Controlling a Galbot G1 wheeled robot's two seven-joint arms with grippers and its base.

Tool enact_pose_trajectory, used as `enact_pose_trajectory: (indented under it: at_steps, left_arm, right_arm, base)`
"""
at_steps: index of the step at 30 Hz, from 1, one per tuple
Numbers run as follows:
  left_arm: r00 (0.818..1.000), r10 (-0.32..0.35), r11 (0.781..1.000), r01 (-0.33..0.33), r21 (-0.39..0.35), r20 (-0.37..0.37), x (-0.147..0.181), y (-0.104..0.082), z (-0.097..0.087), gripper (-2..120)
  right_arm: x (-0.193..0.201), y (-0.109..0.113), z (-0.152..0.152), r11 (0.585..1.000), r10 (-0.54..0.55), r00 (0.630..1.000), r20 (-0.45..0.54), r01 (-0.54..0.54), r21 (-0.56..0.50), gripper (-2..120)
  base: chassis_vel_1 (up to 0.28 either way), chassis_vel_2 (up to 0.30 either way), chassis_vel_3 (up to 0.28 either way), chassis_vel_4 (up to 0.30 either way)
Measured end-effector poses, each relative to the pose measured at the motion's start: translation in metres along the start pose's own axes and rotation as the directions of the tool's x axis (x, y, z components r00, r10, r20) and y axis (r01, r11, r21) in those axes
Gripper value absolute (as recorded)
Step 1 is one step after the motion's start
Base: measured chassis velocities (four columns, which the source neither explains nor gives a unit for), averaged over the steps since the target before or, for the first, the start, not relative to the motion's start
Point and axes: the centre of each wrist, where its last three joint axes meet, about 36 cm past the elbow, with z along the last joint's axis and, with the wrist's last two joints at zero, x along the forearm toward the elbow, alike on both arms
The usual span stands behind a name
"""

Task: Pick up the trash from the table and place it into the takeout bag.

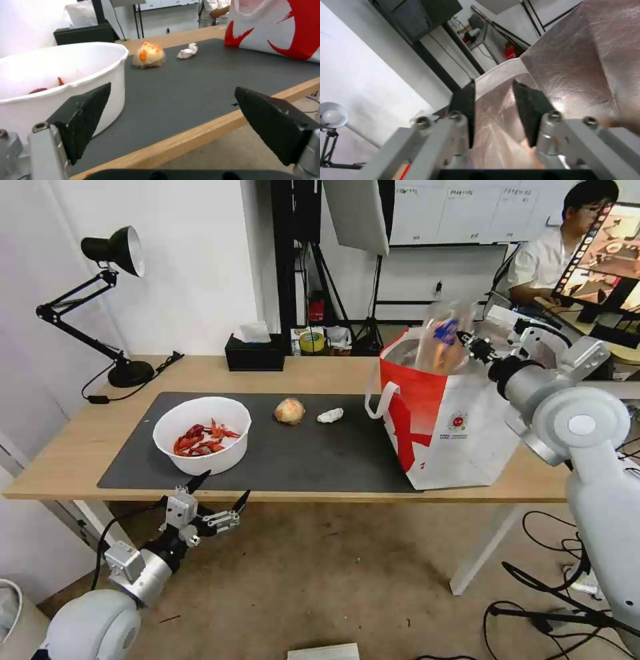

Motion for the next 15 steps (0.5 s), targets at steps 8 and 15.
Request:
enact_pose_trajectory:
  at_steps: [8, 15]
  left_arm:
    - [1.0, 0.002, 1.0, -0.002, -0.002, -0.001, 0.0, 0.0, 0.0, 100]
    - [1.0, -0.006, 1.0, 0.007, -0.011, 0.007, 0.003, 0.004, -0.005, 100]
  right_arm:
    - [0.002, 0.0, -0.003, 1.0, -0.004, 1.0, -0.004, 0.004, 0.01, 52]
    - [0.006, 0.012, -0.006, 0.996, -0.077, 0.997, -0.012, 0.077, 0.049, 86]
  base:
    - [0.0, 0.0, 0.0, 0.0]
    - [0.0, 0.0, 0.0, 0.0]
